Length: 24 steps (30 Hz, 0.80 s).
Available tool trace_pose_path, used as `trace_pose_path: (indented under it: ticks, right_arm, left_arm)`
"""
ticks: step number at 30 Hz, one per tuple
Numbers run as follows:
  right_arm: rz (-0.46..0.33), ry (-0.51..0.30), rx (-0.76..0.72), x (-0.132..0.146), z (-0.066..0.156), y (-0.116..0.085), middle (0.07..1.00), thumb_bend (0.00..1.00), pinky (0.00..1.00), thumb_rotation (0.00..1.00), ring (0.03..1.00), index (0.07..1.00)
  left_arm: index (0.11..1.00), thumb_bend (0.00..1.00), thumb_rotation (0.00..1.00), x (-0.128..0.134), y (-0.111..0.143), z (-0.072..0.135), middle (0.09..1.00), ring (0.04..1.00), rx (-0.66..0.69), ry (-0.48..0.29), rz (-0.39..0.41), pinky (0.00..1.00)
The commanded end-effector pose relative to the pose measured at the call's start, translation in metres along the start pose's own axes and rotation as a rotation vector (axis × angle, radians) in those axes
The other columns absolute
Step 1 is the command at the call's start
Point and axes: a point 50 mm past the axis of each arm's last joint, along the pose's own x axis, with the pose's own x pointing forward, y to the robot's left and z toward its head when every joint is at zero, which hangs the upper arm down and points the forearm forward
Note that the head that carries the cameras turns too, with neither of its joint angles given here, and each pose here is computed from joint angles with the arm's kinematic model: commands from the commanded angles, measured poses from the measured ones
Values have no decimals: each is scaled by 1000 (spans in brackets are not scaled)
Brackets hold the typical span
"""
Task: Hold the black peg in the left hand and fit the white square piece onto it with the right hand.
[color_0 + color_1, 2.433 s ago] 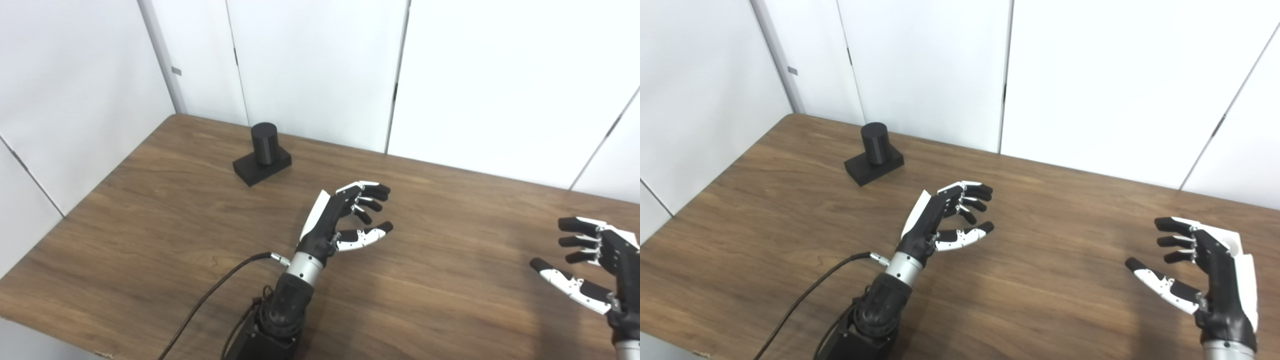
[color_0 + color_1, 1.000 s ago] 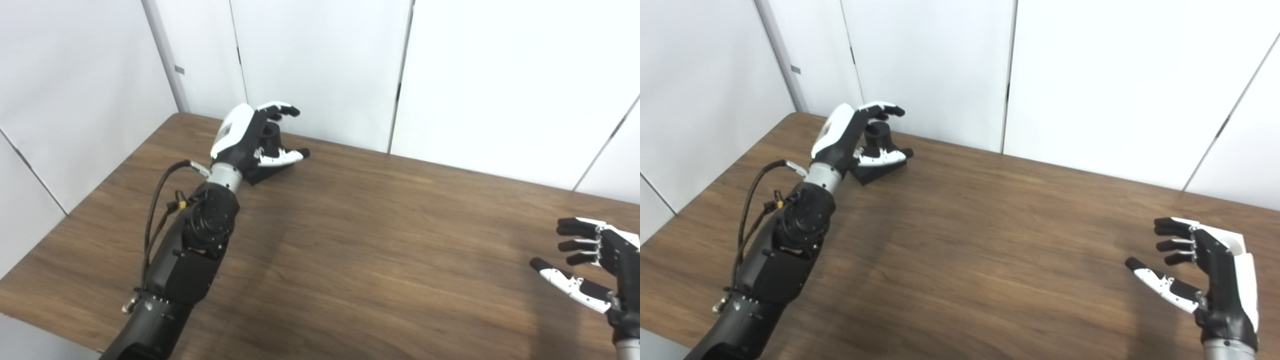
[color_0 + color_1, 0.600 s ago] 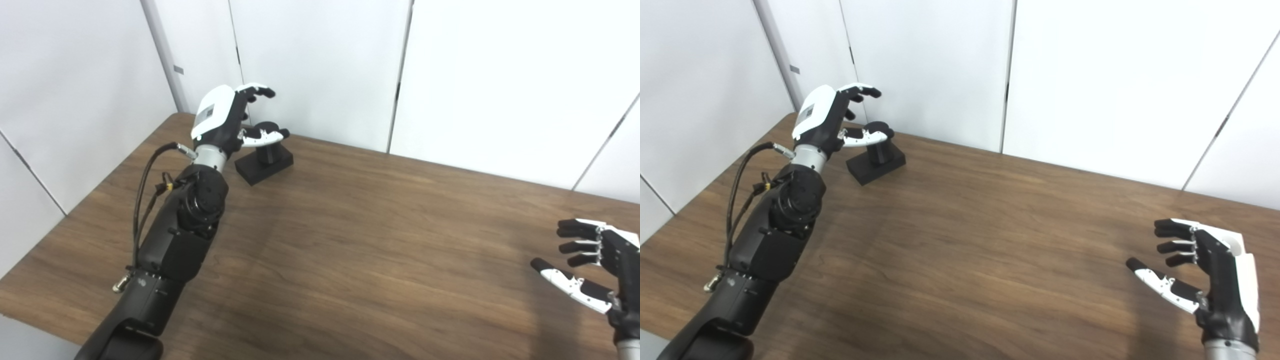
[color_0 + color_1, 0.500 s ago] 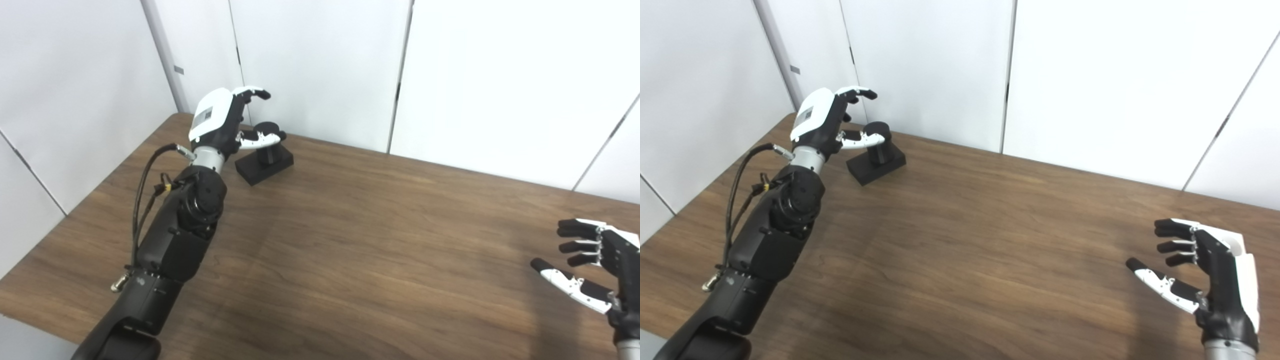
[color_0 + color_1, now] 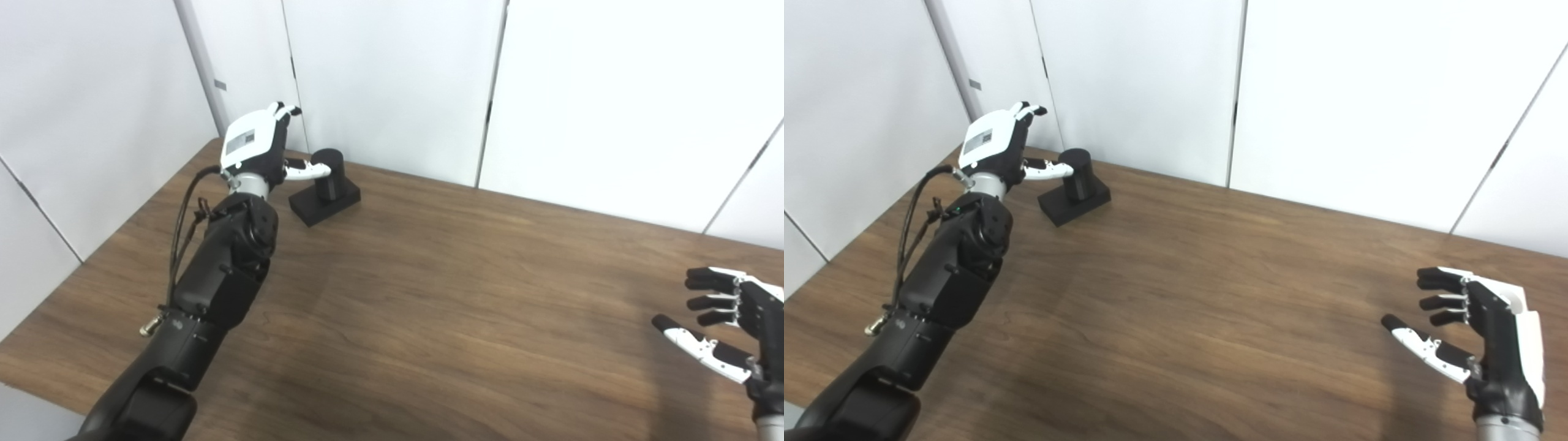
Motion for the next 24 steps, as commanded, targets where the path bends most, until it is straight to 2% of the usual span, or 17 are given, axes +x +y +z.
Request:
trace_pose_path:
  ticks: [1, 8, 12, 16, 24]
  right_arm:
    - [-41, -80, 8, 8, 20, -8, 627, 580, 448, 0, 542, 619]
    - [-45, -81, 8, 8, 21, -8, 624, 575, 443, 0, 540, 616]
    - [-44, -79, 9, 7, 22, -8, 621, 570, 447, 0, 539, 619]
    - [-45, -81, 9, 7, 22, -8, 621, 568, 446, 0, 536, 620]
    - [-48, -86, -7, 8, 24, -11, 616, 570, 437, 0, 534, 608]
  left_arm:
    - [894, 972, 452, 17, 28, 5, 997, 977, 36, -1, 64, 810]
    - [889, 1000, 468, 21, 18, 1, 1000, 992, 49, 29, -4, 822]
    - [895, 1000, 480, 22, 13, 2, 1000, 1000, 19, 42, -70, 868]
    - [892, 1000, 486, 26, 7, 1, 1000, 998, 25, 58, -119, 845]
    - [891, 1000, 468, 31, -16, -3, 1000, 1000, 59, 105, -200, 898]
